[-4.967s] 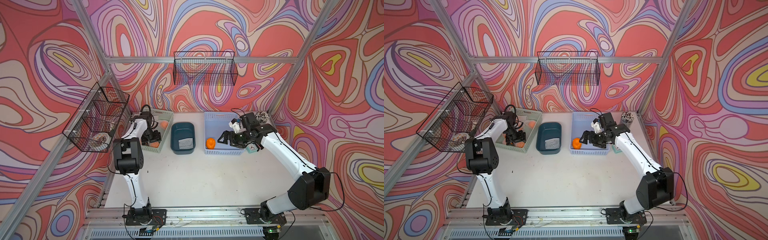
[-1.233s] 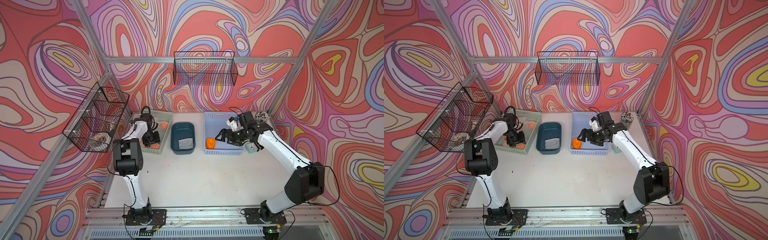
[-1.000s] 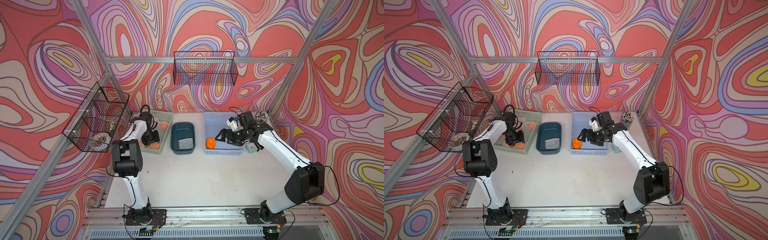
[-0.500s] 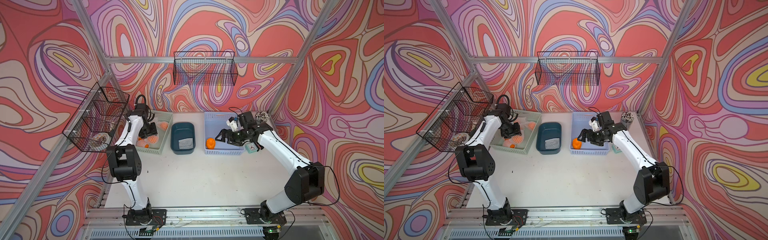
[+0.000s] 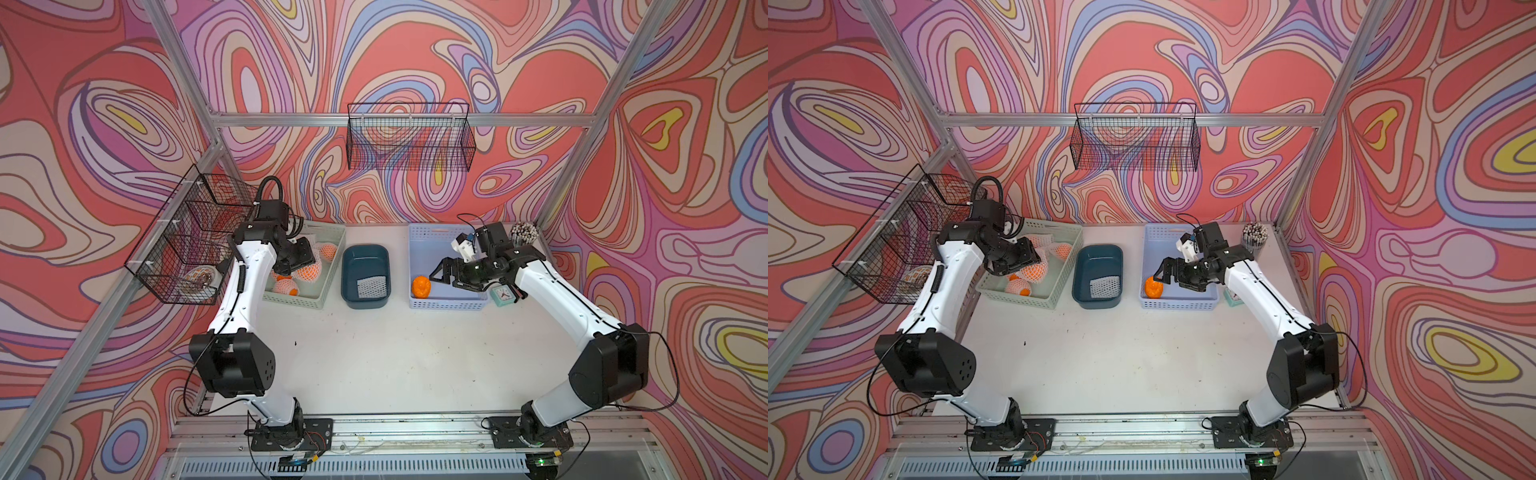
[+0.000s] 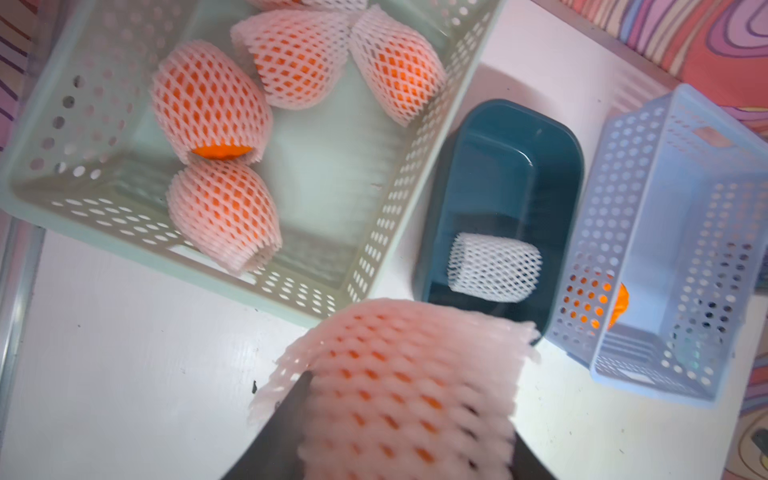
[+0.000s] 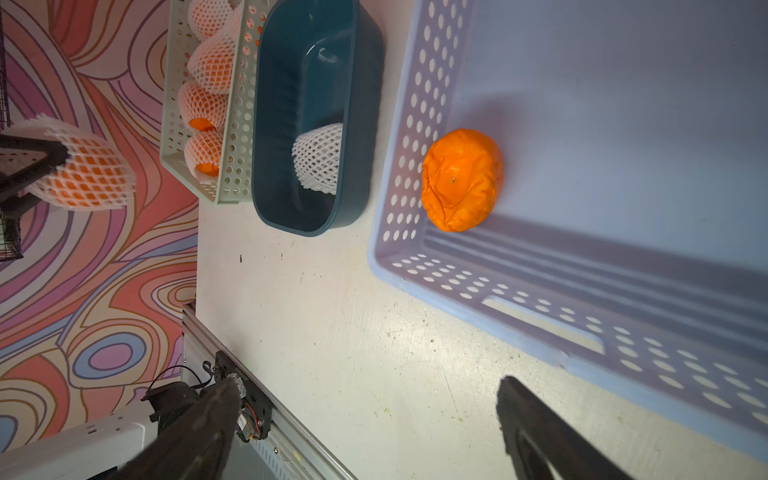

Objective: Remove foam nets from oranges
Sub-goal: Pick up the orange from the basket, then place the orange at the center of the board.

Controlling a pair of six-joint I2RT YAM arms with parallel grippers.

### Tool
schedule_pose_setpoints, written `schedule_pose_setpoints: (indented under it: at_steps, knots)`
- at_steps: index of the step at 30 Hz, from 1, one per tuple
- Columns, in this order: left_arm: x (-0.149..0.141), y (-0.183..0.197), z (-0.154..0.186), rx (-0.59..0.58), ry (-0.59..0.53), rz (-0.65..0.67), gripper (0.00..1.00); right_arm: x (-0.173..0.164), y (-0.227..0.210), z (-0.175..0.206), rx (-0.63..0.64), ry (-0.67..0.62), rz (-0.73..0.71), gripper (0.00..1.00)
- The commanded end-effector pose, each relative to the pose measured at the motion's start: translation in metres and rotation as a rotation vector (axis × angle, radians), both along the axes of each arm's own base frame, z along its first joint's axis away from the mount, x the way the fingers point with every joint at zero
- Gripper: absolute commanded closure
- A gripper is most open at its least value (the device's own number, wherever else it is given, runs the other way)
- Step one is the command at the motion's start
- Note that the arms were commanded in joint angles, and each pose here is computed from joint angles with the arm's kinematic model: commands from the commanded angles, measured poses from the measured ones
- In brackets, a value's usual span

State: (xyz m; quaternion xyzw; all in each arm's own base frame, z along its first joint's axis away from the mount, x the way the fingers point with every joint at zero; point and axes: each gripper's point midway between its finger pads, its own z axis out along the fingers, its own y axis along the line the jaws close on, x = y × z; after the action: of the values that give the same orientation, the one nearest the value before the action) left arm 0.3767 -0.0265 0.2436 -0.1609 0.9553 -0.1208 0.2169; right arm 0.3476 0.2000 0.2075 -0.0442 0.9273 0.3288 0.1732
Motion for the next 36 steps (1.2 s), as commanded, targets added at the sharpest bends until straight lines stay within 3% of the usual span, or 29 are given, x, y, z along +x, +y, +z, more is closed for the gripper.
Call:
schedule_pose_setpoints:
  at_steps: [1,7,14,24,36]
  knots:
    - [-0.026,-0.037,0.001,-0.07,0.024,-0.045,0.48,0.005,0.004,0.006,0.02,-0.022,0.024,0.02]
    - [-0.072,-0.091,-0.007,-0.164,0.051,-0.073,0.48,0.0,0.006,0.002,0.032,-0.006,0.039,0.02]
    - [-0.118,-0.154,-0.047,-0.222,0.141,-0.116,0.48,-0.009,0.007,-0.008,0.047,0.023,0.048,0.02]
    - [-0.14,-0.222,-0.116,-0.222,0.266,-0.177,0.48,-0.03,0.005,-0.026,0.071,0.081,0.048,0.02]
    - [-0.159,-0.24,-0.176,-0.181,0.405,-0.166,0.43,-0.053,0.003,-0.043,0.088,0.156,0.041,0.02]
